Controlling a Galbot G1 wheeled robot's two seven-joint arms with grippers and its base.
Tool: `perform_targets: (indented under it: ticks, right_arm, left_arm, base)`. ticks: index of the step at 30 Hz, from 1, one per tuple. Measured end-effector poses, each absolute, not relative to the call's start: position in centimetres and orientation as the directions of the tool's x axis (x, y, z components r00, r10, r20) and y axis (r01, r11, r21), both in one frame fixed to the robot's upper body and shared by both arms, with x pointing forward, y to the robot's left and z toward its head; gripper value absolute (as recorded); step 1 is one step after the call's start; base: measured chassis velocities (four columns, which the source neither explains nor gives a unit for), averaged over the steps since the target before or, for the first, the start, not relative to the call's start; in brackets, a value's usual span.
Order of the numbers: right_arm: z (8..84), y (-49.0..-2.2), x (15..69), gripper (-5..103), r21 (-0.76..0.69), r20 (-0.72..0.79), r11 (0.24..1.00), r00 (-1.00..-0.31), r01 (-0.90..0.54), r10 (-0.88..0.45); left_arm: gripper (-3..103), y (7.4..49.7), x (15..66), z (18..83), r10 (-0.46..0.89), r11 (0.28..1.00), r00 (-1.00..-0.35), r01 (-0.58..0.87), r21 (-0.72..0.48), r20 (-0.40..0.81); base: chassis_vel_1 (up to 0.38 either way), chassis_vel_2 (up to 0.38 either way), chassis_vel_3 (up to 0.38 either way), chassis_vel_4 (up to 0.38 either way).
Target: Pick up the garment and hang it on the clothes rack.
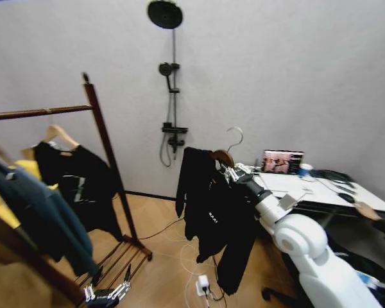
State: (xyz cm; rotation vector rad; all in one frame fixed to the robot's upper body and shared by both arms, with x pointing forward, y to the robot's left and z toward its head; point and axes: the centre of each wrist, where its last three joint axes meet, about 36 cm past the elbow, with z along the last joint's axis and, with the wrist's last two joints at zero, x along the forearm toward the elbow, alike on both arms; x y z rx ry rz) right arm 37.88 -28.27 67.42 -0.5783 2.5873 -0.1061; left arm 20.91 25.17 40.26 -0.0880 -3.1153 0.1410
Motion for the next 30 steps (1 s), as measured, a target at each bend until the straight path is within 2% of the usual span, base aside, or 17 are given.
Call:
perform_targets:
  ticks: [3,5,13,30]
  right_arm:
    - [68.0,-28.4,37.5,10,-0.2,-0.46,0.912,-0.787,-0.36,-0.411]
    - [70.0,-28.5,35.8,10,-0.242,-0.515,0.911,-0.752,-0.333,-0.411]
    - [70.8,-26.9,33.3,10,-0.189,-0.503,0.853,-0.698,-0.486,-0.509]
    - [70.2,-27.4,40.9,10,-0.145,-0.463,0.848,-0.723,-0.509,-0.513]
  left_arm:
    - [100,25.2,20.9,40.3,0.057,0.994,-0.998,0.055,-0.091,0.019]
    - [100,25.2,20.9,40.3,0.057,0.994,-0.998,0.055,-0.091,0.019]
    - [100,25.2,20.9,40.3,0.057,0.994,-0.998,0.055,-0.091,0.019]
    - [100,25.2,20.9,40.3,0.057,0.994,-0.998,0.055,-0.091,0.019]
  base:
    - [0.105,0.128,0.169,0.126]
    - [0.13,0.125,0.11,0.111]
    - [0.122,0.116,0.118,0.113]
    - [0.117,0.118,0.124,0.122]
